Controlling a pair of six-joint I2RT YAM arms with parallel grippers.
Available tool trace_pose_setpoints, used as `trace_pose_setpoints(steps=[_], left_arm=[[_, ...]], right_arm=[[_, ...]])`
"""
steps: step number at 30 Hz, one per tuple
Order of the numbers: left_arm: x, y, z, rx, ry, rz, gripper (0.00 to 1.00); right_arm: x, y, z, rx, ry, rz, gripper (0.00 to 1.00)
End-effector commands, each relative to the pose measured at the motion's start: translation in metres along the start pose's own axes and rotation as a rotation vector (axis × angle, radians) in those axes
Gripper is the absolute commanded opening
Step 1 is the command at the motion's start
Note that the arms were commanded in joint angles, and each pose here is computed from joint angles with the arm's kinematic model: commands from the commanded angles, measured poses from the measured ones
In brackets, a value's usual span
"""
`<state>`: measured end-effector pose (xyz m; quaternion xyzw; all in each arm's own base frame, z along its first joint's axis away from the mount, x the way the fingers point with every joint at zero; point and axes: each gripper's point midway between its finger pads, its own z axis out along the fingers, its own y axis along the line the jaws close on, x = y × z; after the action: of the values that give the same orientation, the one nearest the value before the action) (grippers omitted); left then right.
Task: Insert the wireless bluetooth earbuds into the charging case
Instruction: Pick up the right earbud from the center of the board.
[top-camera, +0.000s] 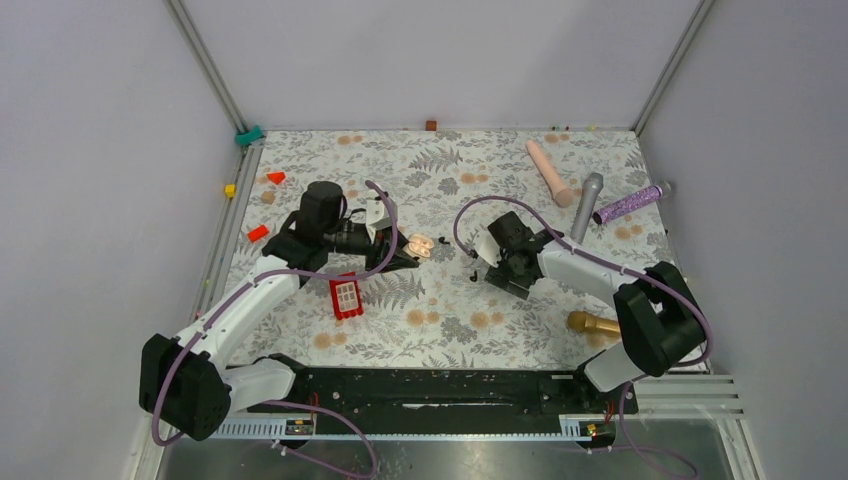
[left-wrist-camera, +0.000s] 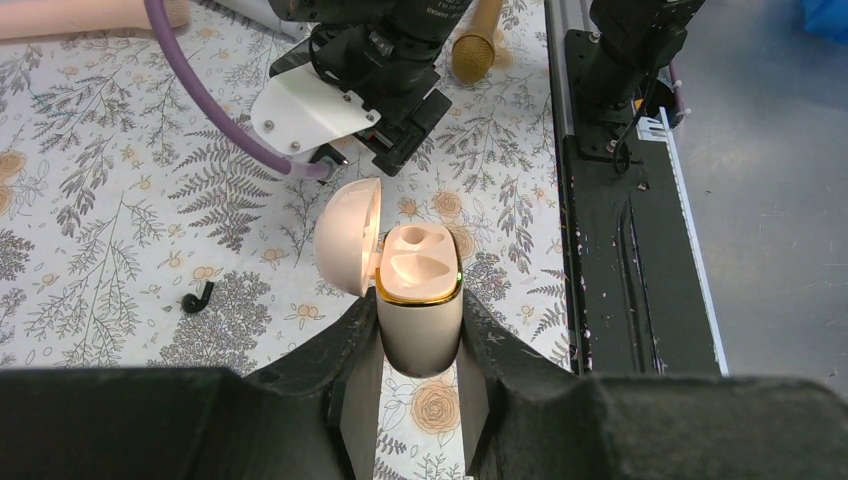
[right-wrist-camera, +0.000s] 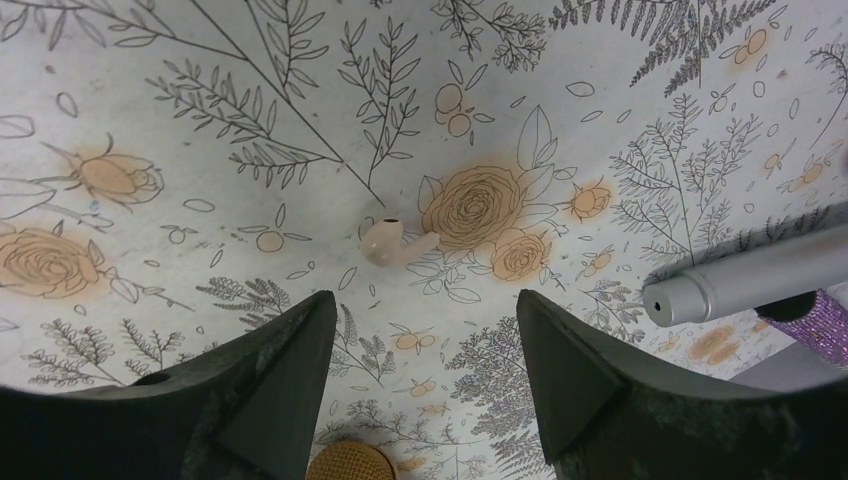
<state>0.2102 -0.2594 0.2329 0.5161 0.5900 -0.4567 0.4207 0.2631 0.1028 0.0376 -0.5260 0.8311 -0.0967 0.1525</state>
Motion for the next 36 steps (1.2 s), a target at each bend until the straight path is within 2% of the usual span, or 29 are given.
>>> trace_pose_setpoints(steps=[1,13,24,36], left_arm=[[-0.017,-0.003,-0.003,0.009,-0.048,0.074,0.00],[-0.017,-0.003,-0.002,0.011,-0.048,0.074,0.00],[-0.016,-0.004,-0.002,0.012,-0.047,0.074,0.00],[-0.016,-0.004,-0.002,0.016,-0.048,0.074,0.00]], right_arm=[[-0.005,-0.020,-0.001,0.097,0.027,0.059,0.74],[0.005,-0.027,0.015,0.153,0.089,-0.004,0.76],[-0.010,-0.047,0.018,0.240,0.046,-0.011,0.77],[-0.017,-0.069,0.013,0.336,0.058,-0.008,0.77]])
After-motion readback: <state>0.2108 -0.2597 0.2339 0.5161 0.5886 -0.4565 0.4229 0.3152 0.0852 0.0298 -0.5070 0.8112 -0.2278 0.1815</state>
